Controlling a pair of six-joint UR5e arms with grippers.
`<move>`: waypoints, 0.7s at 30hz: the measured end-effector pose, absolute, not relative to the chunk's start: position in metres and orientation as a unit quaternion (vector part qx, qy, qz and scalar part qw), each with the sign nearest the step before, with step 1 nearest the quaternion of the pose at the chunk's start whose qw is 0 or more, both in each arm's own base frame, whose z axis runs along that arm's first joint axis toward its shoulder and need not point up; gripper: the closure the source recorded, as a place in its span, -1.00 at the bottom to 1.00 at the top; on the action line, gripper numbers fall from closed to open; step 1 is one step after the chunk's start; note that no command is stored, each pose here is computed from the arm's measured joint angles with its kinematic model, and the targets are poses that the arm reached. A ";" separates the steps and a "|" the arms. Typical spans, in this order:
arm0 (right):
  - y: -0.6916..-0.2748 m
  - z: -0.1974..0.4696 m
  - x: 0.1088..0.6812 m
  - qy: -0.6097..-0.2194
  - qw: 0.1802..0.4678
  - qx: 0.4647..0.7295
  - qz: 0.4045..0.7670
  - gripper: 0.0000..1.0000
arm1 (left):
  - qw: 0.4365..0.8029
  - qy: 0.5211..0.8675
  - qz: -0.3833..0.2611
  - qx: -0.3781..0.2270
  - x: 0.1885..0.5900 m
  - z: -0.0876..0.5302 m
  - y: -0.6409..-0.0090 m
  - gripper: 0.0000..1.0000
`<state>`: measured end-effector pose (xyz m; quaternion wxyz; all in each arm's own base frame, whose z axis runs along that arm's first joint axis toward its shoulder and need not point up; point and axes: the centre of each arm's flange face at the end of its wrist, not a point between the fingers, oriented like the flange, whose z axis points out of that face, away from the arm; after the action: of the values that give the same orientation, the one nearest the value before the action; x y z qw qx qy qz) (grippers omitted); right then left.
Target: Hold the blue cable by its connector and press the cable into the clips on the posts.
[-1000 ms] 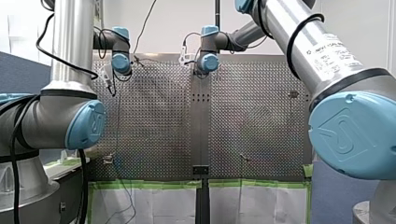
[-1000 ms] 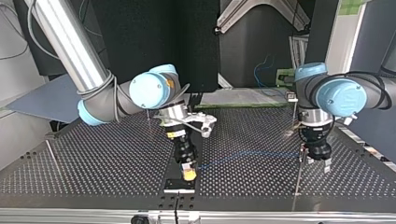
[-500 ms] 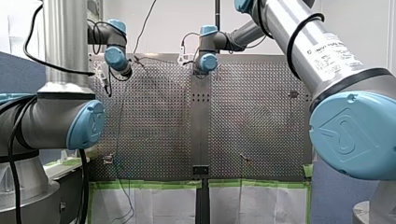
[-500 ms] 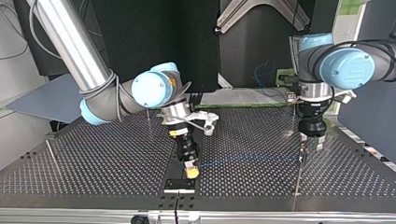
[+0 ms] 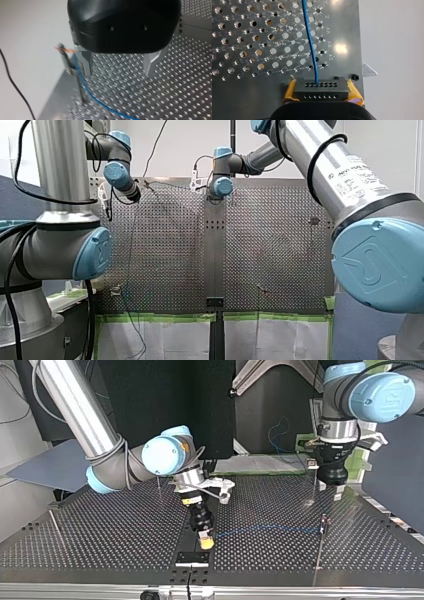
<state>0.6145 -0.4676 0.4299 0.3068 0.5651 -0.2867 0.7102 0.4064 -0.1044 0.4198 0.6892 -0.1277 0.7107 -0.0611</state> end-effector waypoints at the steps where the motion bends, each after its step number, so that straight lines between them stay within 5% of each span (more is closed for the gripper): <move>1: -0.468 0.430 0.614 -0.287 0.307 0.565 0.710 1.00 | 0.692 0.709 -0.059 -0.124 0.405 0.425 -0.105 -1.00; 11: -0.467 0.430 0.615 -0.287 0.306 0.566 0.710 1.00 | 0.725 0.683 -0.039 -0.077 0.398 0.471 -0.110 -1.00; 21: -0.465 0.430 0.616 -0.286 0.305 0.566 0.710 1.00 | 0.713 0.700 -0.019 -0.034 0.407 0.464 -0.117 -1.00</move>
<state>0.6161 -0.4653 0.4297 0.3048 0.5662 -0.2864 0.7103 0.4071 -0.1173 0.4641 0.7126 -0.0344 0.7004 -0.0190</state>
